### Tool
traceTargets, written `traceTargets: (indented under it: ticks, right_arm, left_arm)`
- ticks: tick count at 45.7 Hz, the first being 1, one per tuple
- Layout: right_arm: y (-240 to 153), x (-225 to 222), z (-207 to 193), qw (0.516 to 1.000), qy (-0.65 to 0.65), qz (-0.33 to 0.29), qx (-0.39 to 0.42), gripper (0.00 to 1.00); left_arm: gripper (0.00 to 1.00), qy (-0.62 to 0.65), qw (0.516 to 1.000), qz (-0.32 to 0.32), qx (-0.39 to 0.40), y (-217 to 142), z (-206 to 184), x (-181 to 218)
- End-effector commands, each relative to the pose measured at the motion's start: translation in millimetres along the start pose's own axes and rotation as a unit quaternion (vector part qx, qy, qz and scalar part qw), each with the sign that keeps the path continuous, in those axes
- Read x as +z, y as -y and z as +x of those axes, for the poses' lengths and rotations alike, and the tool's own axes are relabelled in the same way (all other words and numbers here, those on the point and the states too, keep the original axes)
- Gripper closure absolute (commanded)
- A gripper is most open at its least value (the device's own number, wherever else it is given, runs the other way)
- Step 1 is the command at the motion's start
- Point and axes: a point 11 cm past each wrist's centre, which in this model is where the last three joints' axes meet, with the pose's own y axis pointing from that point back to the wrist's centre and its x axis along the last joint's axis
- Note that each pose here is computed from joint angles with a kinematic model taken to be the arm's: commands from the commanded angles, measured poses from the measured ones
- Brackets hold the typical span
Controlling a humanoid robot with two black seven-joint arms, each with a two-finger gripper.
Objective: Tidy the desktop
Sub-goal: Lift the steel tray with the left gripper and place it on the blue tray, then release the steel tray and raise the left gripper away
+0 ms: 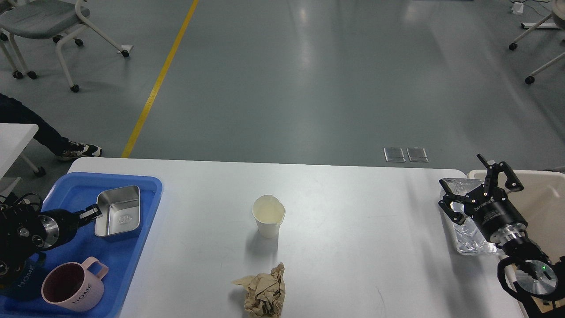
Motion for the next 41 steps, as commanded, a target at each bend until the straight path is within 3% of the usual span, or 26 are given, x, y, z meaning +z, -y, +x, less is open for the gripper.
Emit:
traceTargets:
  ticks: [1, 9, 19, 24, 28, 41]
  right_arm:
    - [0.0, -0.6, 0.0, 1.0, -0.001, 0.0, 0.0, 0.0]
    - [0.6, -0.4, -0.6, 1.0, 0.0, 0.0, -0.001, 0.0]
    - [0.7, 0.8, -1.0, 1.0, 0.001, 0.0, -0.001, 0.0]
    - [1.5, 0.2, -2.4, 1.0, 0.001, 0.001, -0.003, 0.0]
    - [1.2, 0.4, -2.4, 1.0, 0.001, 0.001, -0.003, 0.0]
    - [0.2, -0.7, -1.8, 1.0, -0.002, 0.0, -0.002, 0.0]
  left_arm:
    - [0.16, -0.009, 1.0, -0.025, 0.017, -3.2, 15.5, 11.0]
    - [0.05, -0.117, 0.991, -0.046, 0.054, -17.1, 51.3, 13.2]
    - [0.03, -0.242, 0.96, -0.087, 0.11, -26.9, 83.3, 23.7]
    - [0.03, -0.41, 0.891, -0.149, 0.124, -32.4, 100.7, 37.8]
    - [0.03, -0.515, 0.836, -0.166, 0.091, -33.1, 98.6, 38.9]
    - [0.03, -0.544, 0.782, -0.292, 0.082, -54.7, 129.3, 64.3]
